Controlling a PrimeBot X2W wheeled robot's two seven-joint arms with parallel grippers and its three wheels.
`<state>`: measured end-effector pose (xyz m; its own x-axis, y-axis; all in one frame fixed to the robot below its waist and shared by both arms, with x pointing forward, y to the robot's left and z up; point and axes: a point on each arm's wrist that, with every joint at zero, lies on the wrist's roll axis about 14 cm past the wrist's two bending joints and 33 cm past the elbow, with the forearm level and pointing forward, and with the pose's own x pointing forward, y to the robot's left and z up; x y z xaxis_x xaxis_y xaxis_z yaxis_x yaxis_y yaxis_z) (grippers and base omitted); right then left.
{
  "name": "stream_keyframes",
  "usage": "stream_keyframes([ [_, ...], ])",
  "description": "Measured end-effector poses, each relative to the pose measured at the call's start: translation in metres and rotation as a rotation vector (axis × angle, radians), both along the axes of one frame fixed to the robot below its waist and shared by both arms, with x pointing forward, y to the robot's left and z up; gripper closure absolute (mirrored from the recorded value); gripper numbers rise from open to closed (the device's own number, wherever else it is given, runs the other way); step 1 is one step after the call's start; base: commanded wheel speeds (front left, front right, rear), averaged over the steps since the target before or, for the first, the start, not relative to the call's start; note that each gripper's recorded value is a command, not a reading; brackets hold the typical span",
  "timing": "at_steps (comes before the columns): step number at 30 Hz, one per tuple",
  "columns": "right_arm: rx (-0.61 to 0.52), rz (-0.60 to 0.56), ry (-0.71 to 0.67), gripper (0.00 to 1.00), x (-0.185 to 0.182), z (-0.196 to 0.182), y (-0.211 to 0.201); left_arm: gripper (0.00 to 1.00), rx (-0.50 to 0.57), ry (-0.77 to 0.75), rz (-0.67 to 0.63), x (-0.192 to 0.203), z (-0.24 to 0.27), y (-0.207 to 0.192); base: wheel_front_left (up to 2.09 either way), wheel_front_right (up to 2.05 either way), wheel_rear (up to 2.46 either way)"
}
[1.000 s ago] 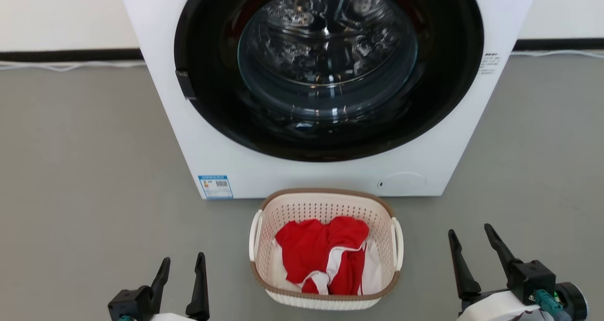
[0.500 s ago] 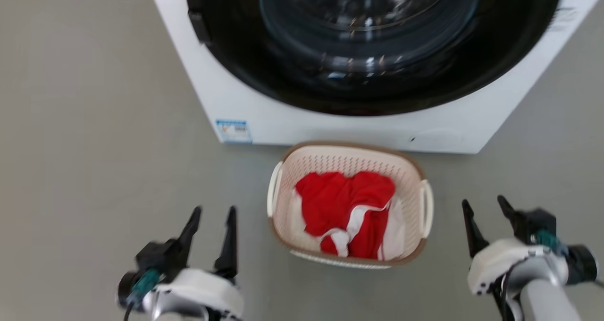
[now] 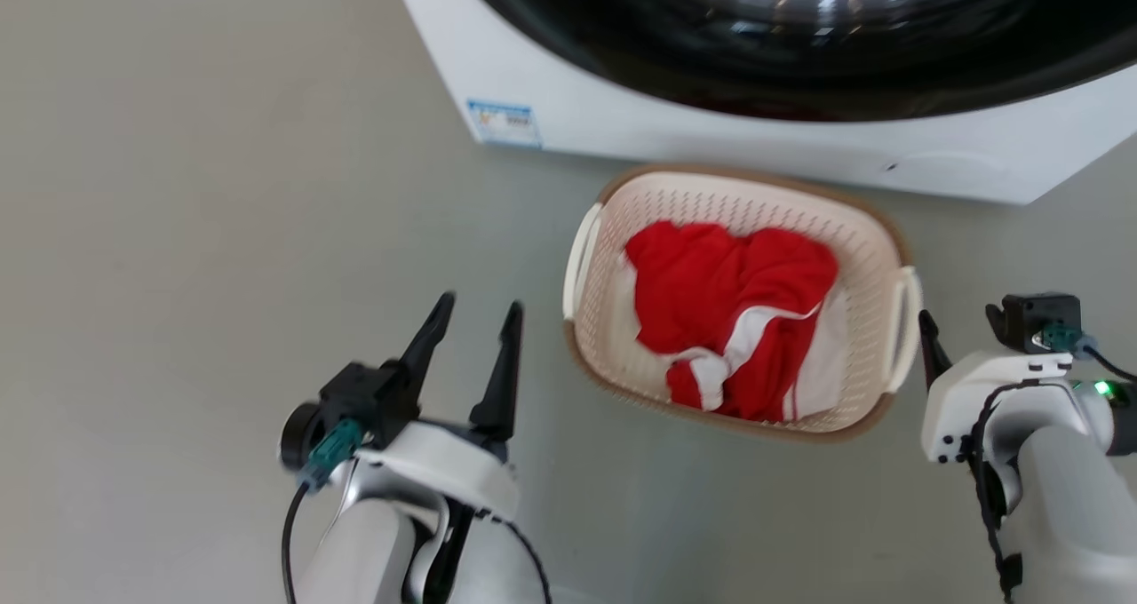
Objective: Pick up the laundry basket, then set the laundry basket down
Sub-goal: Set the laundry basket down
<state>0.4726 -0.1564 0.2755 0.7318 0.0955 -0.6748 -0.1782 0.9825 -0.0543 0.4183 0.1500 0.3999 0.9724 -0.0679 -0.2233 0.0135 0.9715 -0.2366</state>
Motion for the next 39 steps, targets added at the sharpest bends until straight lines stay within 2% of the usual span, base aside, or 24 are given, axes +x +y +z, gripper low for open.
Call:
stream_keyframes([
  [8,-0.039,0.053,0.1,0.0,0.016,-0.049,0.013,0.0,-0.028,0.041,-0.01,0.019,-0.021,-0.008,0.0,0.0,0.0],
  [17,-0.061,0.007,0.198,0.0,0.011,-0.098,0.0,0.0,-0.025,0.129,-0.006,0.025,-0.059,-0.009,0.0,0.0,0.0],
  [30,-0.059,-0.004,0.269,0.0,0.0,-0.136,0.002,0.0,-0.037,0.159,-0.006,0.039,-0.082,-0.01,0.0,0.0,0.0],
  [37,-0.05,-0.007,0.292,0.0,-0.007,-0.143,0.005,0.0,-0.042,0.17,-0.003,0.038,-0.086,-0.01,0.0,0.0,0.0],
  [38,-0.052,-0.005,0.291,0.17,-0.007,-0.143,0.005,0.0,-0.041,0.17,-0.002,0.038,-0.086,-0.01,0.0,0.0,0.0],
  [39,-0.053,-0.004,0.288,0.49,-0.007,-0.144,0.005,0.0,-0.042,0.17,-0.002,0.038,-0.086,-0.01,0.0,0.0,0.0],
])
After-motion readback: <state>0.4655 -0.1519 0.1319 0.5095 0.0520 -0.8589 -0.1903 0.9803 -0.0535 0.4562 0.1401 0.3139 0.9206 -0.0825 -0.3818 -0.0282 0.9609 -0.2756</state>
